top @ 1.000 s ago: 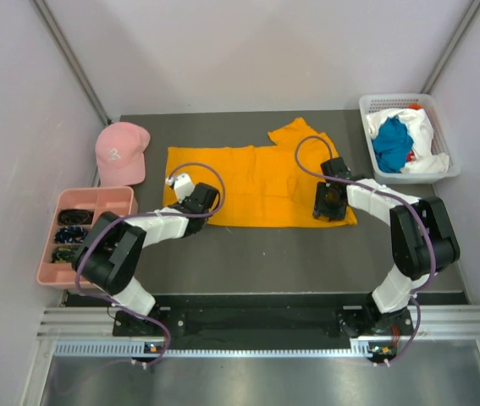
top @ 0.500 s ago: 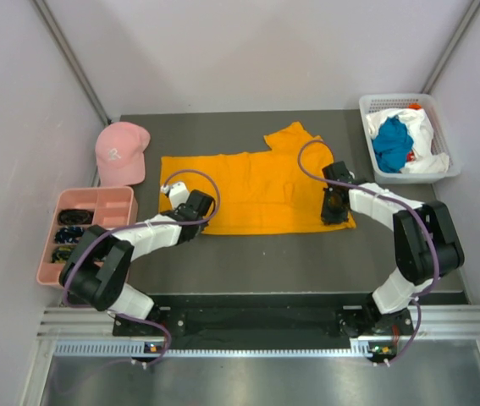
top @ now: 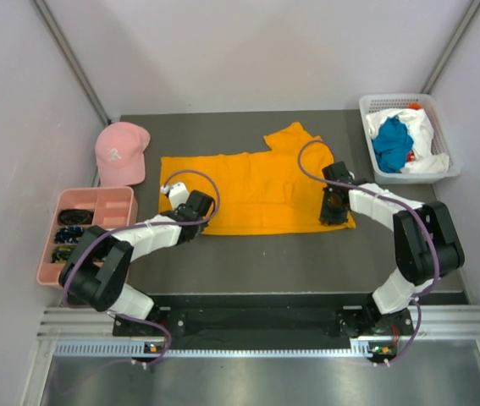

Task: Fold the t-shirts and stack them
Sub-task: Fold the flattened tshirt in 1/3 of the way

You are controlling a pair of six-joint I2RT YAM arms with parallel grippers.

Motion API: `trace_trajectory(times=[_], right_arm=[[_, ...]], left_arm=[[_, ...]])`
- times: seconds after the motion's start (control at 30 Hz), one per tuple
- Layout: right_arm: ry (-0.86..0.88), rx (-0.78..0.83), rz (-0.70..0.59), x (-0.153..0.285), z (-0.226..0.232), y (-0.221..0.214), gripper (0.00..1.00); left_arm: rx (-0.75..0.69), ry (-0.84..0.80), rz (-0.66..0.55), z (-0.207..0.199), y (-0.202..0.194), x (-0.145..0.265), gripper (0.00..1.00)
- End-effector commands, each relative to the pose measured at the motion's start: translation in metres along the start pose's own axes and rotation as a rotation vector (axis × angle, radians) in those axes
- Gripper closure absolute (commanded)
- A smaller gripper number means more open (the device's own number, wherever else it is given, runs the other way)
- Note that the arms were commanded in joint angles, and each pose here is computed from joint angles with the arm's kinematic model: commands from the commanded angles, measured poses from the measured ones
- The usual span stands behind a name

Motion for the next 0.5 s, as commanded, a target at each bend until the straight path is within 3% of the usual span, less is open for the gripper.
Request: trace_trajectory(times=[0.0,0.23,0.47], right_arm=[[-0.053,0.015,0.035,0.001,-0.009,-0.014,0.71],[-0.039,0.013,0.015,0.013,-0.008,-0.01,0.48],[-0.057,0.027,0.066,0.005,-0.013,-0.02,0.43]], left_arm=[[-0.043,0.055,0.044,0.017,-0.011,0.002,1.0],[-0.042,0.045,0.047,0.014,-0.011,0.001,1.0],[-0.039,0.04,0.051,0.013,-0.012,0.0,1.0]])
Point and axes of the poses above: each gripper's point midway between its finger pads, its own x axis back along the fingers, its own z axis along the line the jaws close on, y = z × x, the point moved 8 cm from there along x, back along the fingers, and after that the axes turned 2 degrees about -x, right-handed, at the moved point
